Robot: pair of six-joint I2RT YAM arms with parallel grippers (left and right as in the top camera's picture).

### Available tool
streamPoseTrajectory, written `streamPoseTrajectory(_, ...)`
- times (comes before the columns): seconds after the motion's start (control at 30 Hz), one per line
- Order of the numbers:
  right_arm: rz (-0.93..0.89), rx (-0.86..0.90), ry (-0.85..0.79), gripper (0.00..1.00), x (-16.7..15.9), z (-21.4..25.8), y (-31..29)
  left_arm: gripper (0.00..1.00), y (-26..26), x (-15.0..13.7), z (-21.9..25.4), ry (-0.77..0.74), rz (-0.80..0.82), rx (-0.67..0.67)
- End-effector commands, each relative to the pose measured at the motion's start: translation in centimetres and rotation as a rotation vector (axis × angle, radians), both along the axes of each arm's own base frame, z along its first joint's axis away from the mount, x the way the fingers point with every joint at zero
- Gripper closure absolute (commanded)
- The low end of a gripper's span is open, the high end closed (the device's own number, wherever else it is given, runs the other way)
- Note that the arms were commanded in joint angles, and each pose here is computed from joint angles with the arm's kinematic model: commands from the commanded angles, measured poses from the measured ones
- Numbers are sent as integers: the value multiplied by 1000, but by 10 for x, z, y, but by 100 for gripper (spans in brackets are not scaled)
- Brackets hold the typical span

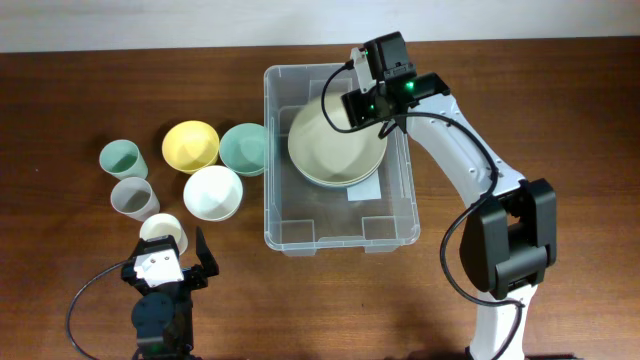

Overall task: Pack container
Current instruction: 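Lift the large cream bowl and stack it into the container, then release and retract the right gripper to the upper right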

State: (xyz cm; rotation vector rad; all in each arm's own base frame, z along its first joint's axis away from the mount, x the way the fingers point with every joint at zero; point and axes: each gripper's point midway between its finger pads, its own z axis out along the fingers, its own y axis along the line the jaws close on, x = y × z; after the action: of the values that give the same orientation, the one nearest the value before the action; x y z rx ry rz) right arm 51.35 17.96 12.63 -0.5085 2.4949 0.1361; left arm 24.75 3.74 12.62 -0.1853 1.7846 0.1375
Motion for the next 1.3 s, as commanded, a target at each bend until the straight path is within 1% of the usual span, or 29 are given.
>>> streamPoseTrajectory(0.0, 46, -28, -65, 20, 4, 24, 0, 0, -3, 0, -2, 2, -18, 16)
streamPoseTrajectory(0.13, 19, -40, -174, 18, 10, 76, -9, 0, -3, 0, -2, 2, -18, 16)
streamPoseTrajectory(0.27, -200, -86, -295, 18, 14, 142, -62, 0, -3, 0, -2, 2, -18, 16)
streamPoseTrajectory(0.33, -304, -114, -317, 16, 10, 161, -95, 0, -3, 0, -2, 2, -18, 16)
streamPoseTrajectory(0.4, -404, -136, -309, 13, 3, 169, -132, 0, -3, 0, -2, 2, -18, 16)
streamPoseTrajectory(0.5, -562, -149, -231, 9, -14, 162, -194, 0, -3, 0, -2, 2, -18, 16)
streamPoseTrajectory(0.57, -687, -155, -140, 0, -33, 147, -240, 0, -3, 0, -2, 2, -18, 16)
streamPoseTrajectory(0.67, -789, -148, -41, 1, -55, 131, -282, 0, -3, 0, -2, 2, -18, 16)
streamPoseTrajectory(0.8, -883, -156, 15, 1, -75, 123, -325, 1, -3, 0, -2, 2, -18, 16)
streamPoseTrajectory(1.0, -929, -110, 34, 1, -84, 120, -349, 0, -3, 0, -2, 2, -18, 16)
streamPoseTrajectory(1.27, -935, -110, 34, 1, -85, 120, -351, 0, -3, 0, -2, 2, -18, 16)
